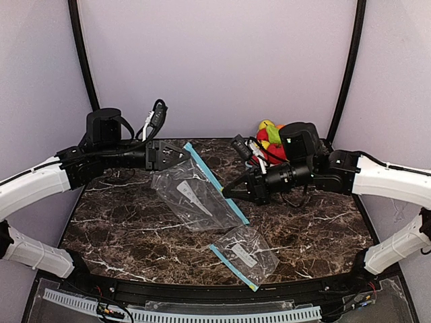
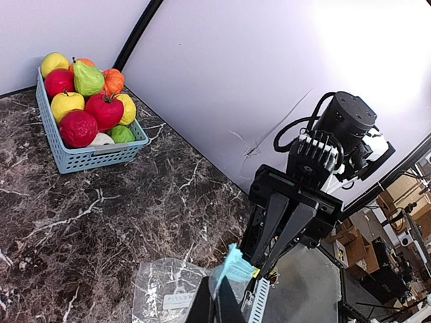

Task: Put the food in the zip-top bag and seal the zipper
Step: Unzip the zipper from the zipper food storage bag.

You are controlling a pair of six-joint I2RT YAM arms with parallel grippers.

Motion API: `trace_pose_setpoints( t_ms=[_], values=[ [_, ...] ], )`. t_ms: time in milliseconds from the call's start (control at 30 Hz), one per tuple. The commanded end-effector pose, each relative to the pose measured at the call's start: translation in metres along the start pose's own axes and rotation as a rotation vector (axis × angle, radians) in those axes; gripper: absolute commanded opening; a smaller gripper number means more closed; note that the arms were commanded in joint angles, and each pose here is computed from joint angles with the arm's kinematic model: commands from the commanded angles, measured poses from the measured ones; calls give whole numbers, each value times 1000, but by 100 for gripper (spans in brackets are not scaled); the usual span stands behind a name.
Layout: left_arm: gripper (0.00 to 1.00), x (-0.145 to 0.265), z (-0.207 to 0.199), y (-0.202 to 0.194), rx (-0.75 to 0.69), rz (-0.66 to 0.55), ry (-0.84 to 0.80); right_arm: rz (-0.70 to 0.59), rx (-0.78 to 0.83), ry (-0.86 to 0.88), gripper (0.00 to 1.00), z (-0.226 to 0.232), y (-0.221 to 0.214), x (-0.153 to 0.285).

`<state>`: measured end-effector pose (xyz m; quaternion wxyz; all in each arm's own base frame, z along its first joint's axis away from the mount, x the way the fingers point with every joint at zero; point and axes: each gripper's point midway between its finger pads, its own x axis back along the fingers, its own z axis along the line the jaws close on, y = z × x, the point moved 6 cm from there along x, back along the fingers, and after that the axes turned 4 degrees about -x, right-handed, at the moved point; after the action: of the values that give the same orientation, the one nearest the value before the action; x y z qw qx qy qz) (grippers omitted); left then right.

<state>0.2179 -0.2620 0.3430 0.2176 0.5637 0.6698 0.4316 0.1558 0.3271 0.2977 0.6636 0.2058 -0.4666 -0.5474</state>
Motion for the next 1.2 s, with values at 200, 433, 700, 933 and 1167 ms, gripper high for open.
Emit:
trace_pose_setpoints(
  t_ms=[200,433,700,933,1167],
  values=[
    [1,26,6,18,-42,-90,46,108,-68,-43,0,-8,-30,1],
    [1,32,14,18,-39,-92,74,121,-82,-55,0,-10,-36,3],
    [1,40,22,18,-37,-106,101,141,-96,-69,0,-12,-42,3],
    [1,42,29,14,-25,-101,112,153,-101,-77,0,-14,-44,3],
    [1,42,24,10,-63,-80,46,146,-93,-43,7,-5,-36,6]
  ],
)
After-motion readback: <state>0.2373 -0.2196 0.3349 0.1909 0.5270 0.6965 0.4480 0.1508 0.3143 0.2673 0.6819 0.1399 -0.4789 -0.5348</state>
